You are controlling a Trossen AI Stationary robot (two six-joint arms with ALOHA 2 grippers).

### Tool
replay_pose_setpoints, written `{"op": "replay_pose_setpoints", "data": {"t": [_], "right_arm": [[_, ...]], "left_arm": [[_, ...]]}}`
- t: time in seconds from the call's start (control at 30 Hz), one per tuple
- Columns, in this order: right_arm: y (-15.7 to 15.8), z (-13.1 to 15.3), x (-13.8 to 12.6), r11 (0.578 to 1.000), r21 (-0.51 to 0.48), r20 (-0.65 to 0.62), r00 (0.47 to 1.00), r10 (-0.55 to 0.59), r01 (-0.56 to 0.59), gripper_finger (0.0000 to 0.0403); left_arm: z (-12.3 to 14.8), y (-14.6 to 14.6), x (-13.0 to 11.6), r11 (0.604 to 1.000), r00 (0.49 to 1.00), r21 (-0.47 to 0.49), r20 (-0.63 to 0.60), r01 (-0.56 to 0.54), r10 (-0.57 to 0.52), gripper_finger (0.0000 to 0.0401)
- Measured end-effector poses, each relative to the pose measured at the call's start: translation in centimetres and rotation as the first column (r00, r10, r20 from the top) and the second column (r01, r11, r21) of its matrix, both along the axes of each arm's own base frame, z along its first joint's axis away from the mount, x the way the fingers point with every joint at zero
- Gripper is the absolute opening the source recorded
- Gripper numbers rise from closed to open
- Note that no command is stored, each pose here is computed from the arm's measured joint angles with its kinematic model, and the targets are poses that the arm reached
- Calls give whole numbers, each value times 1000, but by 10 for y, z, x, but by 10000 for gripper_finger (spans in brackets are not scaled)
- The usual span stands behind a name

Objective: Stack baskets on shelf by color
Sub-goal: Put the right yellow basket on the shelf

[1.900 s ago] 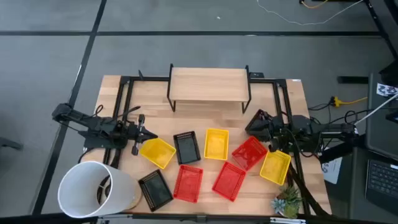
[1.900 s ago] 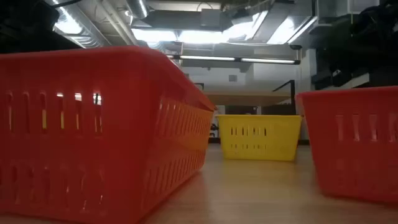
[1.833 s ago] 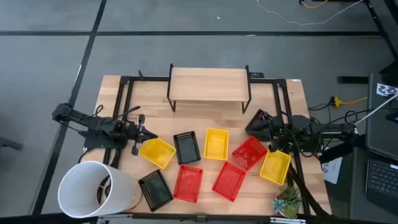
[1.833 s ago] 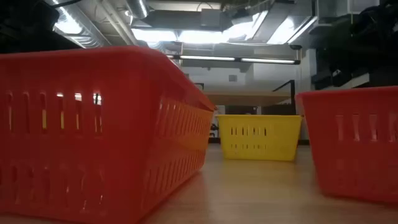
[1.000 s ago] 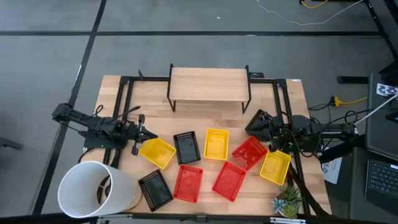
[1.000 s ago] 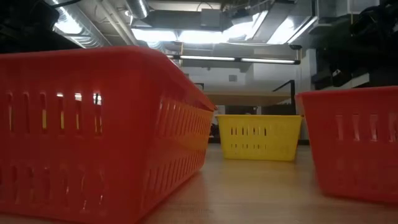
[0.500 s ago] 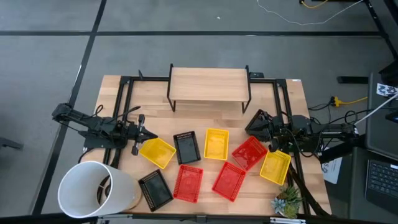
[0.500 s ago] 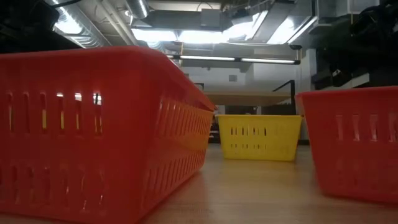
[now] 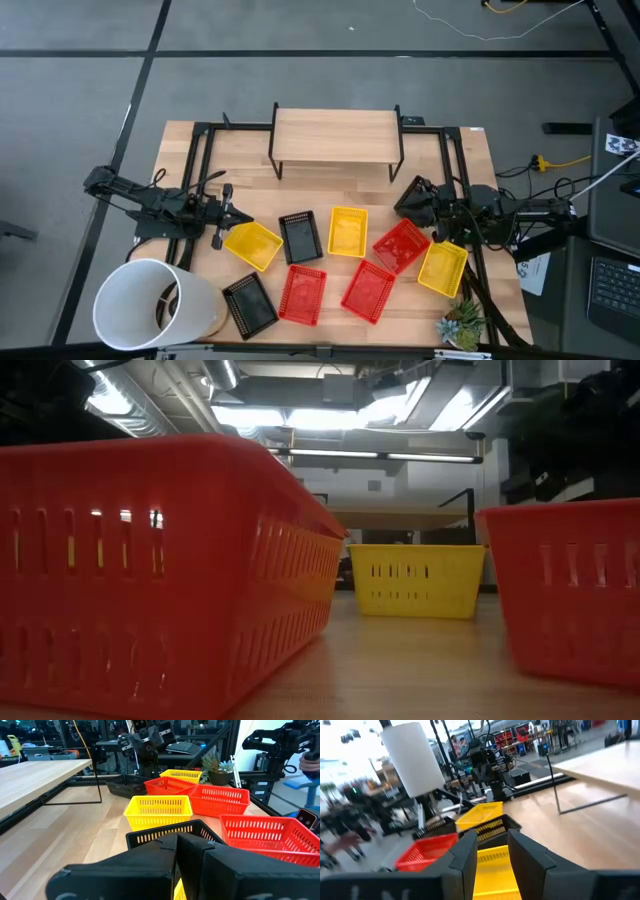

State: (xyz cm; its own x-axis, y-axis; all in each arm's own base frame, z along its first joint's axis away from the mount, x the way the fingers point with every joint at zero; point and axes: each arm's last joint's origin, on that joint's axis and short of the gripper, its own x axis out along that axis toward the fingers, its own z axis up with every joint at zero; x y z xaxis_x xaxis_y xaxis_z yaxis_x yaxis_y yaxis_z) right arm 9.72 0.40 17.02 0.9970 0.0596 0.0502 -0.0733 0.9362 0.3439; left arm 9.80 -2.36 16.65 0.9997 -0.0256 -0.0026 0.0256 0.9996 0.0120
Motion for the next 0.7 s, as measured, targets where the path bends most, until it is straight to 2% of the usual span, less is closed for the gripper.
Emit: {"op": "replay_pose_setpoints", "data": {"t": [0.3, 0.5, 0.7], "right_arm": [[0, 4, 0, 1000, 14, 43, 999, 2, -3, 110], [0, 6, 0, 999, 39, 59, 998, 3, -5, 110], [0, 6, 0, 998, 65, 58, 998, 5, -8, 110]], "left_arm": [[4, 0, 0, 1000, 999, -22, 40, -2, 3, 2], [18, 1, -2, 985, 983, -170, 182, 22, 9, 2], [28, 1, -4, 992, 962, -124, 272, 15, 19, 2]]}}
